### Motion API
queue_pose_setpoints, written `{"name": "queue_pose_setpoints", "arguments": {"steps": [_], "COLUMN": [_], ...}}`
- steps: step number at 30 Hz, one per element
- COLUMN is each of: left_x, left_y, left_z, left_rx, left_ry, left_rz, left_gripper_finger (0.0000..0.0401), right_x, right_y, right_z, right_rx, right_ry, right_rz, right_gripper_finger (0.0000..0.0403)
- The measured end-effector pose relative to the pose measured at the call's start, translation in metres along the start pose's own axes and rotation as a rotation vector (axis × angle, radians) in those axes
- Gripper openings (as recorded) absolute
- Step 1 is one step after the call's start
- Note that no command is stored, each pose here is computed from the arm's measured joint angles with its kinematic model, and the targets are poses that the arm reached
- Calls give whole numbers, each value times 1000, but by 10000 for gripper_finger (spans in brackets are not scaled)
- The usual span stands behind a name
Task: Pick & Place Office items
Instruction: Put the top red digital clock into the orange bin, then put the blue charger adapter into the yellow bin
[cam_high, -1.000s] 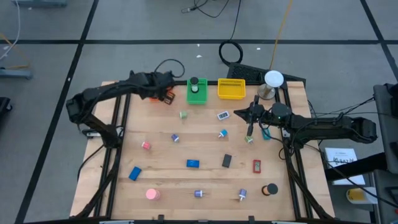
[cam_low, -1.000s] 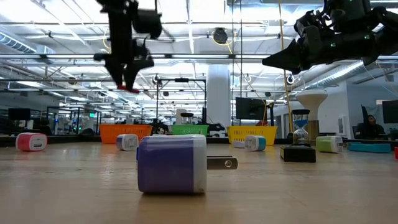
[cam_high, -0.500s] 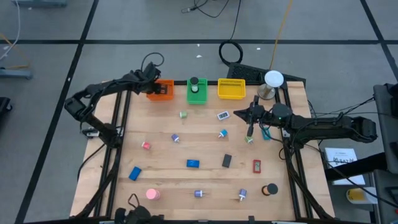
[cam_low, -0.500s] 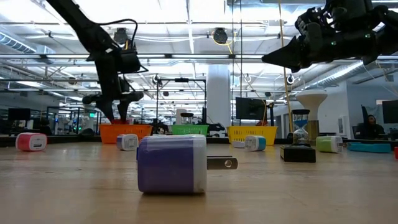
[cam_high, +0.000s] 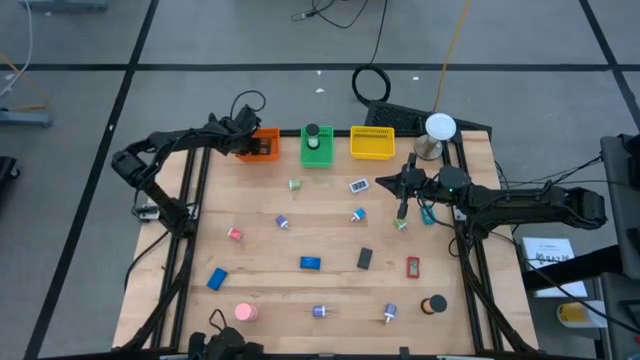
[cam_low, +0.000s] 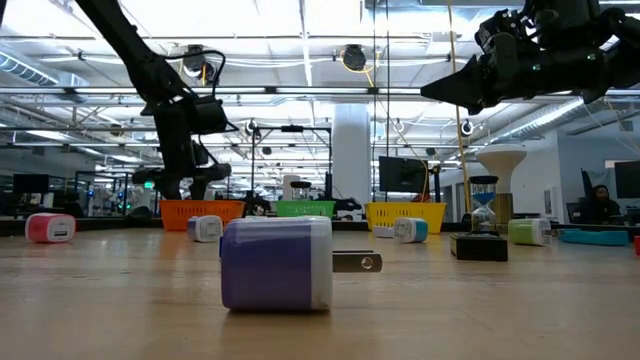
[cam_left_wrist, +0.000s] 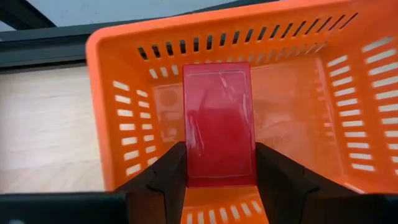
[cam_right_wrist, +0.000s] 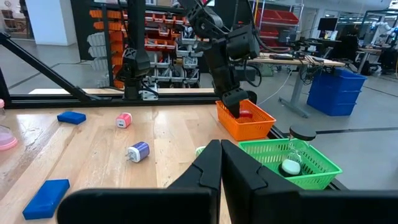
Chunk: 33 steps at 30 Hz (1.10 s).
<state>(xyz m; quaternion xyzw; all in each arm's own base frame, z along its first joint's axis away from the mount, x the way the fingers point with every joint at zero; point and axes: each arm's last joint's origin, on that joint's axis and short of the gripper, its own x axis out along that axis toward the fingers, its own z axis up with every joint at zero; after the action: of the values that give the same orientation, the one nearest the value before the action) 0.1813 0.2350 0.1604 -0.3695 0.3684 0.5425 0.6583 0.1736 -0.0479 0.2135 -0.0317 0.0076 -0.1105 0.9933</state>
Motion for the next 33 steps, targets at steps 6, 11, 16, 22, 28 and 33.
{"name": "queue_pose_setpoints", "arguments": {"steps": [6, 11, 16, 22, 28, 33], "left_x": [-1, -1, -15, -56, -76, -74], "left_y": [-2, -2, -3, -20, -40, -49], "left_z": [1, 1, 3, -3, -44, -92], "left_rx": [2, 32, 89, 292, 412, 591], "left_ry": [-21, -21, -70, -208, -450, -663], "left_rz": [0, 1, 0, -91, -369, -749], "left_gripper_finger": [185, 226, 223, 155, 72, 18], "right_x": [0, 0, 0, 0, 0, 0], "right_y": [0, 0, 0, 0, 0, -1], "right_z": [0, 0, 1, 3, 3, 2], "right_rx": [0, -1, -1, 30, 69, 103], "right_ry": [-3, -4, -14, -27, -27, -26], "right_rz": [0, 0, -2, -3, -3, -30], "right_gripper_finger": [0, 0, 0, 0, 0, 0]}}
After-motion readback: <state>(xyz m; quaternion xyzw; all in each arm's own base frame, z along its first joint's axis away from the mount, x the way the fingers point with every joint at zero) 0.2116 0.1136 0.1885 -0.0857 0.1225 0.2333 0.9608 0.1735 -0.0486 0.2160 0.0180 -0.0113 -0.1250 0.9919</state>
